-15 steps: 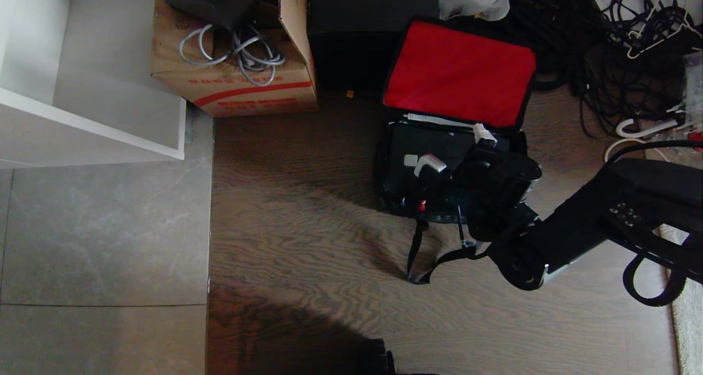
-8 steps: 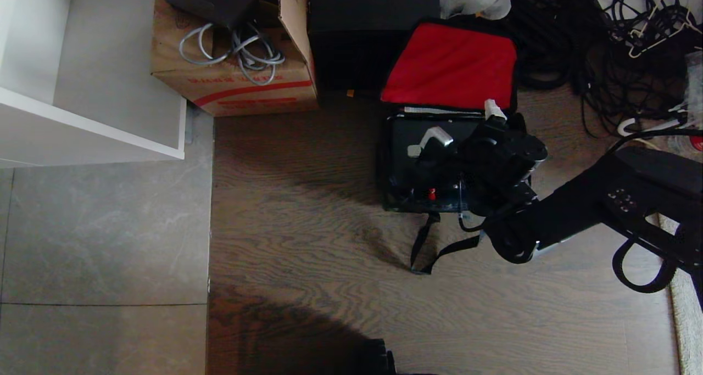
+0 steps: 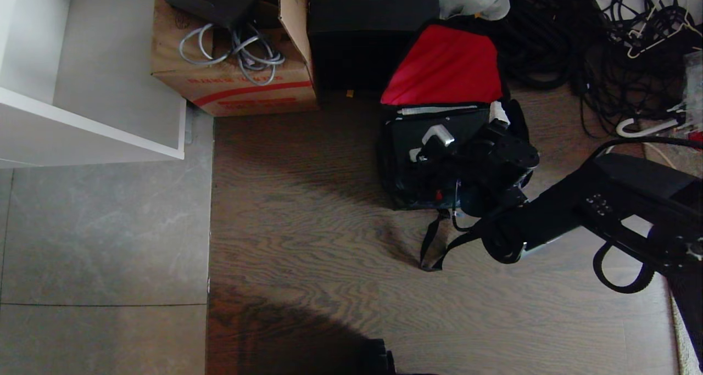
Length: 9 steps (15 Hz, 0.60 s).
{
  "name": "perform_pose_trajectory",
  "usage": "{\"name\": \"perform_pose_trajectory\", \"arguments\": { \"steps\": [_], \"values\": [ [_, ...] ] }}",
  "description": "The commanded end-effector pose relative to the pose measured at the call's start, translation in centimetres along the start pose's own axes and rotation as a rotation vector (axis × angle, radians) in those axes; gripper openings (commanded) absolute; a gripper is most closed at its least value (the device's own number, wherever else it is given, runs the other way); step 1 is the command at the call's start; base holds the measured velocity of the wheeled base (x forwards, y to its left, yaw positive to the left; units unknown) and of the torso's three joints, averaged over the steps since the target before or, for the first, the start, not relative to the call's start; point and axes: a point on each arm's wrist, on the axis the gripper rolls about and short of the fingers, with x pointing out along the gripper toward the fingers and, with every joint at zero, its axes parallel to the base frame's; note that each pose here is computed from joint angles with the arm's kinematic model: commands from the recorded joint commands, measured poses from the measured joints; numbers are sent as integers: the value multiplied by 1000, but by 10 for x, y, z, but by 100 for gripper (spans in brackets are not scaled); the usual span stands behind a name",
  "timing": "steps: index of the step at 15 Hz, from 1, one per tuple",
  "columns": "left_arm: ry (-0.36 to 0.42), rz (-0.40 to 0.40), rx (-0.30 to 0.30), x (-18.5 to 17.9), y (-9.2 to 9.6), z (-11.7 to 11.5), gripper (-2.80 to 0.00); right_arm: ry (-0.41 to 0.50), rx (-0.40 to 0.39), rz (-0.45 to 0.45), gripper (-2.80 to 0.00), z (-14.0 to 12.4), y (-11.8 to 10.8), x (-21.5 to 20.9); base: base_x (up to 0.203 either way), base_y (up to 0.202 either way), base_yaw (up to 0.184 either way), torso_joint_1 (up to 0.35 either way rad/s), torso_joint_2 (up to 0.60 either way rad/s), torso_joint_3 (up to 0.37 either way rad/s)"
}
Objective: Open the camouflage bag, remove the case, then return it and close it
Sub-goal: Grip the handle
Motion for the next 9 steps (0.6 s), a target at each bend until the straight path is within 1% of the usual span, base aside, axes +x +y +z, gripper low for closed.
{"name": "perform_pose_trajectory", "arguments": {
  "steps": [1,5,9],
  "values": [
    [7,0,0,1,0,-2,-280,11,-31,27,-280,-2,11,-2,0,0,0,0,0,0],
    [7,1,0,1,0,-2,-280,12,-33,35,-280,-4,18,-4,0,0,0,0,0,0],
    [7,0,0,1,0,-2,-280,3,-41,57,-280,0,19,-11,0,0,0,0,0,0]
  ]
}}
